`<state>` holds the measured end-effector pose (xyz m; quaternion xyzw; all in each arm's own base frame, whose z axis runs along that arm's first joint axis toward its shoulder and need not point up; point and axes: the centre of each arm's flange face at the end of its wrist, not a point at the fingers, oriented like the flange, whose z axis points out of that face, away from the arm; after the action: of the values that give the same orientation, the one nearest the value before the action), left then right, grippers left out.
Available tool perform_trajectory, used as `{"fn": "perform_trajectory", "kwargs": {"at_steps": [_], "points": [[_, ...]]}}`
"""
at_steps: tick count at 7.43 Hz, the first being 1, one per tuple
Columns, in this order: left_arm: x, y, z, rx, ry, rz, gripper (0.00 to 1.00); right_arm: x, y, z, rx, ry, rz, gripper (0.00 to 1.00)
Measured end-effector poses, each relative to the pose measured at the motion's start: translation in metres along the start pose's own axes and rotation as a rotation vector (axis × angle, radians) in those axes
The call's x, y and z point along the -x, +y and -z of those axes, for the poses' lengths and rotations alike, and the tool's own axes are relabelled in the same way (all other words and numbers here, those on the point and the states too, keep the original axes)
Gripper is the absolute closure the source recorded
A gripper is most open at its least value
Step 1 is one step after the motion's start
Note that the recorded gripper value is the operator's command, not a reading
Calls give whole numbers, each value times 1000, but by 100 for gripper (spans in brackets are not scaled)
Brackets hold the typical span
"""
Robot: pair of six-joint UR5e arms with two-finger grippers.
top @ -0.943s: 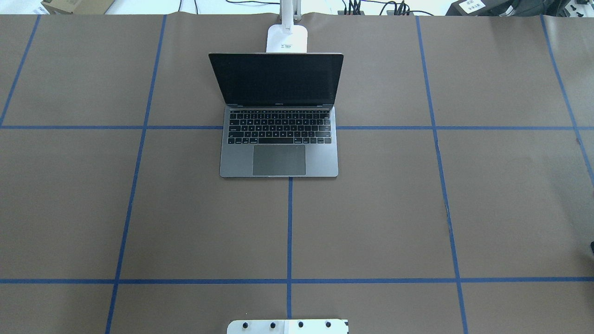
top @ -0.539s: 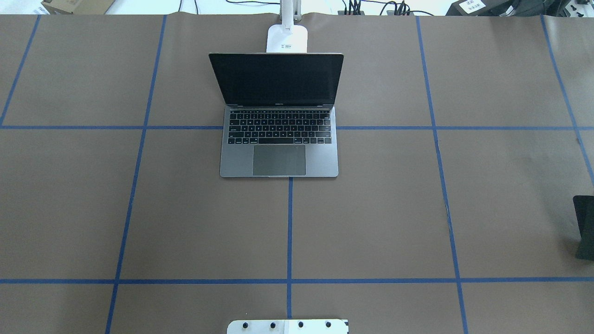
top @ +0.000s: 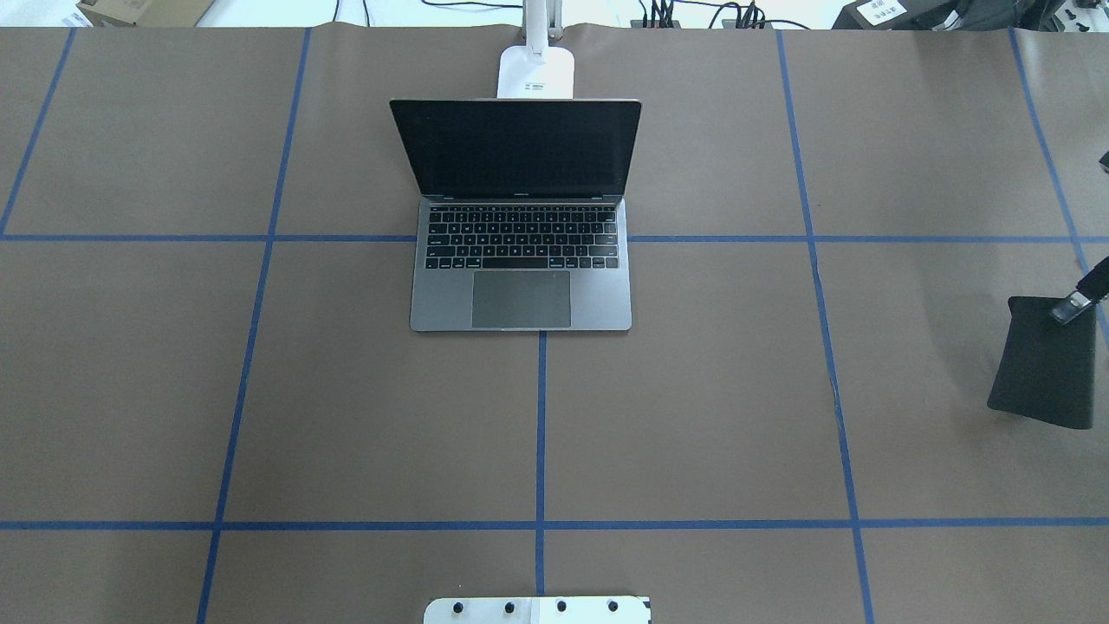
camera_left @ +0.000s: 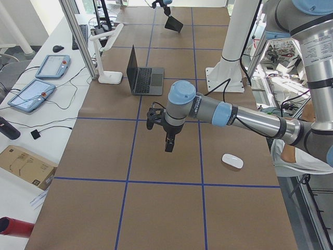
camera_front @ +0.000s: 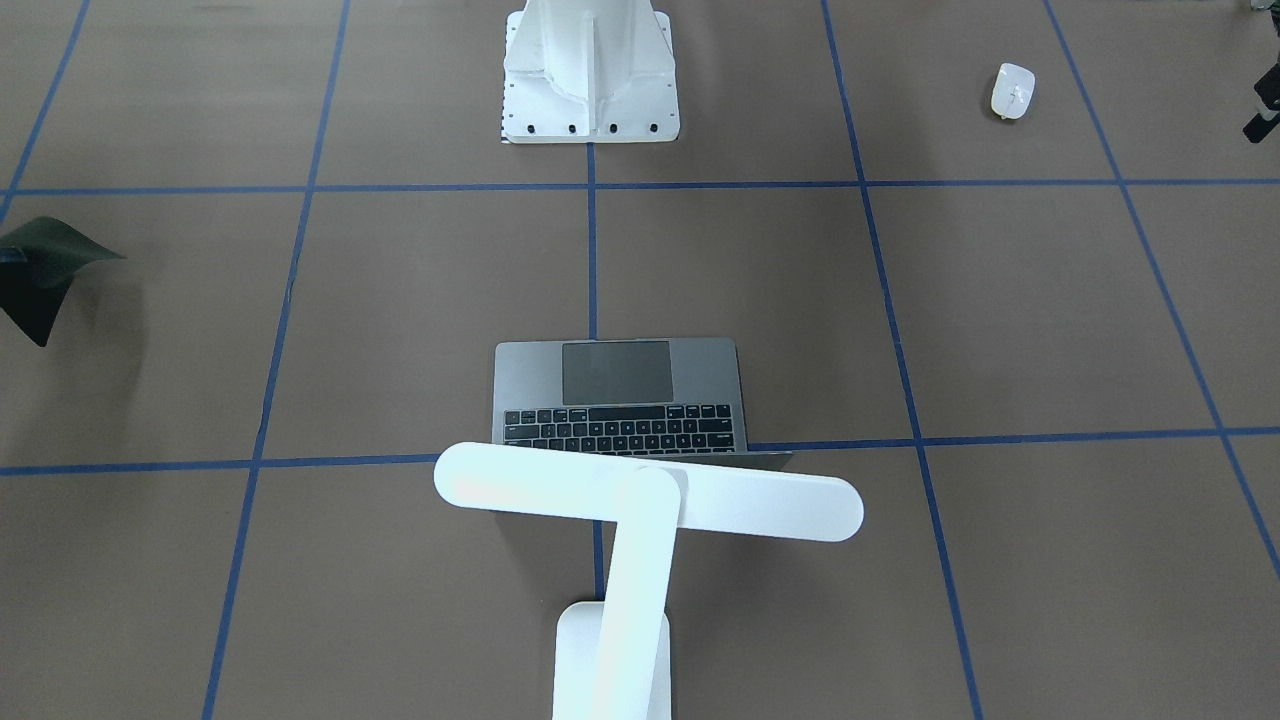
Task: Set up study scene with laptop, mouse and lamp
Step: 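Bring the held mouse pad with the right gripper beside the laptop, then lower the mouse pad flat beside the laptop and open the right gripper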
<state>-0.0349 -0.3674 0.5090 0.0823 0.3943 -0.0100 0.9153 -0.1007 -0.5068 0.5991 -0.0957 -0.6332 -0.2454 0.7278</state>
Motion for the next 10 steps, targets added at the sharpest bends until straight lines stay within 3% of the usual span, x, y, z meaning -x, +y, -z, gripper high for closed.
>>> {"fn": "perform_trajectory", "kwargs": {"at_steps": [2, 5, 7, 10], "points": [[1, 0, -1, 3, 1, 5, 0, 34, -38, -35, -32, -70, -35, 100], [1, 0, -2, 3, 0, 6, 0, 79, -91, -102, -27, -188, -86, 100], [1, 0, -1, 2, -1, 6, 0, 90, -139, -131, -12, -225, -120, 100], [0, -1, 0, -1, -1, 2, 0, 104, -197, -166, -37, -295, -158, 100]]}}
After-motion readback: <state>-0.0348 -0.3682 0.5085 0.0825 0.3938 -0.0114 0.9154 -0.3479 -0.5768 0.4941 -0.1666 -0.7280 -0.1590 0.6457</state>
